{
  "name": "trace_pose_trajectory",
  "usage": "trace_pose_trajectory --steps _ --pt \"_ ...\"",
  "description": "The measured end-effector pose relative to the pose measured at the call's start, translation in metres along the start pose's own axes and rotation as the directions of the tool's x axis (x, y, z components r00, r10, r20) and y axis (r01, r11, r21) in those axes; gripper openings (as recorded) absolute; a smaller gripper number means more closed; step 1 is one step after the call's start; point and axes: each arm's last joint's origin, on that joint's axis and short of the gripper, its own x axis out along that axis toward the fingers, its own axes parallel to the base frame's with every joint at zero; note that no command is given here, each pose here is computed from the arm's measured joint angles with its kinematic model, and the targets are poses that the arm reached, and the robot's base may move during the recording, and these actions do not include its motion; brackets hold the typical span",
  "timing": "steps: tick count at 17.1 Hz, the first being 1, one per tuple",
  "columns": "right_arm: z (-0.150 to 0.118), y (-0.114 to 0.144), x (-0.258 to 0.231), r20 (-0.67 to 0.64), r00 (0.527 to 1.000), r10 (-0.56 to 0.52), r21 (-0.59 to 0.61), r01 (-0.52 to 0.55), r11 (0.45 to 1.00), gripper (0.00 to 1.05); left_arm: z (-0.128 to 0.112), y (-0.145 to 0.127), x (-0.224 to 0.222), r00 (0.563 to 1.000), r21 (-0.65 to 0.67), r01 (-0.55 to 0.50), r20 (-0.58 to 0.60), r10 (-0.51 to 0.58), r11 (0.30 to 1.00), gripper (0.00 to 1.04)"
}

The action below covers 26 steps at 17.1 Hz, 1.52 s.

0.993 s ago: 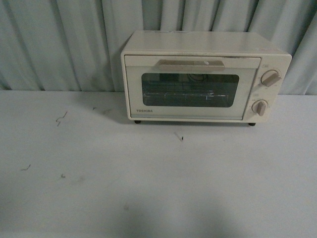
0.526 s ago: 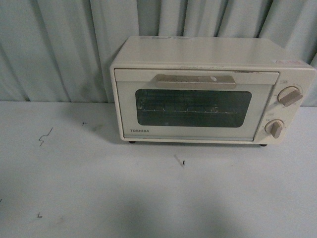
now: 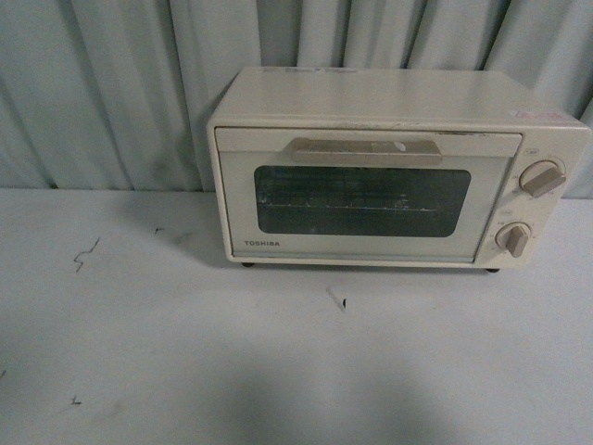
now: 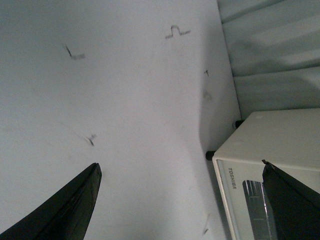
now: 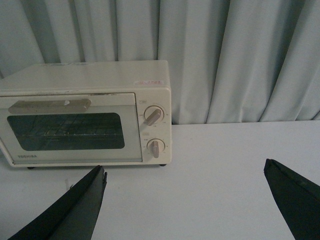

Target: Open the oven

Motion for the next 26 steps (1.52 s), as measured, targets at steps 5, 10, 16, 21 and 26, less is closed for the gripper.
trace_pose_trajectory --steps 5,10,16,21,26 --pt "0.0 0.0 0.0 0.0 1.0 0.0 0.0 0.0 1.0 0.98 -0.078 -0.019 0.069 0.991 -0.161 -0.014 -0.136 -0.008 0.987 0.98" --pt "0.0 0.0 0.0 0.0 1.0 0.0 0.0 0.0 1.0 0.98 -0.099 -0.021 0.09 0.984 -0.169 -0.004 -0.176 -0.026 0.986 0.98" --pt "0.0 0.0 0.0 0.0 1.0 0.0 0.0 0.0 1.0 0.98 -0.122 -0.022 0.099 0.963 -0.233 0.093 -0.226 -0.147 0.968 0.98" --pt "0.0 0.0 0.0 0.0 1.0 0.0 0.0 0.0 1.0 0.98 -0.143 -0.016 0.101 0.936 -0.241 0.129 -0.292 -0.198 0.962 0.98" --pt "0.0 0.0 0.0 0.0 1.0 0.0 0.0 0.0 1.0 0.98 -0.148 -0.009 0.107 0.928 -0.24 0.125 -0.315 -0.199 0.963 0.98"
